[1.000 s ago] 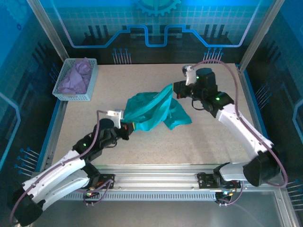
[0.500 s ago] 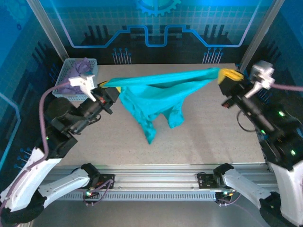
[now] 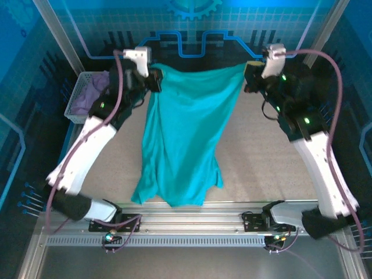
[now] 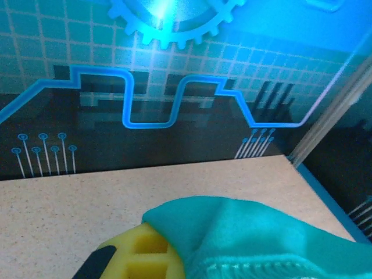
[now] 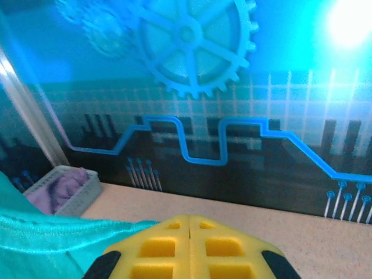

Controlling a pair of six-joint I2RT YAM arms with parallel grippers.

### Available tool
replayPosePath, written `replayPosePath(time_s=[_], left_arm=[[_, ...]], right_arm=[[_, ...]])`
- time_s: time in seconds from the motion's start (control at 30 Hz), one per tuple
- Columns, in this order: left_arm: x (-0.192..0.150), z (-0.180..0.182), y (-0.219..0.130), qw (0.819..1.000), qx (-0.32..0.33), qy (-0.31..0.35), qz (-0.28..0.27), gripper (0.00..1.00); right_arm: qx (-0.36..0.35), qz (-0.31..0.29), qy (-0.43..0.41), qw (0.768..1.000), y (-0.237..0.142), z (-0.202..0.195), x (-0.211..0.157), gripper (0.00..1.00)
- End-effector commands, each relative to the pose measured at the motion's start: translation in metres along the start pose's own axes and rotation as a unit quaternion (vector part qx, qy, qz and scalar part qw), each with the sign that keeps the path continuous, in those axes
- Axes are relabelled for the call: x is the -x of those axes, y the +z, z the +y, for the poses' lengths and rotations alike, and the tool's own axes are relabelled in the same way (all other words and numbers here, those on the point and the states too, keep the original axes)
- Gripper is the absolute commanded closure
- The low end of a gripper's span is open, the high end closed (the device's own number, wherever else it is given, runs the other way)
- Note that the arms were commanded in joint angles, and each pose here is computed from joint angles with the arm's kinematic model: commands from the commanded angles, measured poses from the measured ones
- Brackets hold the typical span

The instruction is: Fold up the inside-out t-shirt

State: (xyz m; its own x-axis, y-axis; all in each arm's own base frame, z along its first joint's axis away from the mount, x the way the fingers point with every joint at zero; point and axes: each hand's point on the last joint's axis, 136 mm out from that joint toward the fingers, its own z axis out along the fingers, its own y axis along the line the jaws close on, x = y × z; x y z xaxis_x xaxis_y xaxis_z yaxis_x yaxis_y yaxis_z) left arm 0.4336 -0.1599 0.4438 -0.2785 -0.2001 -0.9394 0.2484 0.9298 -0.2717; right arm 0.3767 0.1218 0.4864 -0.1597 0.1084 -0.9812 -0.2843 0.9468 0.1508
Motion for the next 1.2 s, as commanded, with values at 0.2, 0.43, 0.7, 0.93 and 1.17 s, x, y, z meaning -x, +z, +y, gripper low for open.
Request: replayPosePath(time_s=[0.2, 0.43, 0.7, 0.93, 1.17], left_arm=[[0.112, -0.039, -0.03, 0.992, -0.087, 0.053, -0.081, 0.92], [-0.003, -0.053, -0.052, 0.984, -0.16, 0.083, 0.01, 0.9], [-0.319, -0.066, -0.058, 0.935, -0.212, 0.131, 0.252, 0.87], [-0.414, -0.065, -0.045, 0.903, -0.197, 0.097, 0.368, 0.59], [-0.386, -0.087, -0.046, 0.913, -0.235, 0.113, 0.315, 0.37]], right_arm=[[0.016, -0.114, 0.003, 0.993, -0.011, 0.01, 0.1, 1.0], [-0.065, 0.015, 0.012, 0.998, -0.006, -0.03, -0.019, 1.0], [-0.17, 0.249, 0.09, 0.949, -0.037, -0.102, -0.26, 1.0], [-0.156, 0.336, 0.149, 0.917, -0.031, -0.11, -0.347, 1.0], [-0.123, 0.348, 0.144, 0.918, -0.026, -0.1, -0.346, 1.0]])
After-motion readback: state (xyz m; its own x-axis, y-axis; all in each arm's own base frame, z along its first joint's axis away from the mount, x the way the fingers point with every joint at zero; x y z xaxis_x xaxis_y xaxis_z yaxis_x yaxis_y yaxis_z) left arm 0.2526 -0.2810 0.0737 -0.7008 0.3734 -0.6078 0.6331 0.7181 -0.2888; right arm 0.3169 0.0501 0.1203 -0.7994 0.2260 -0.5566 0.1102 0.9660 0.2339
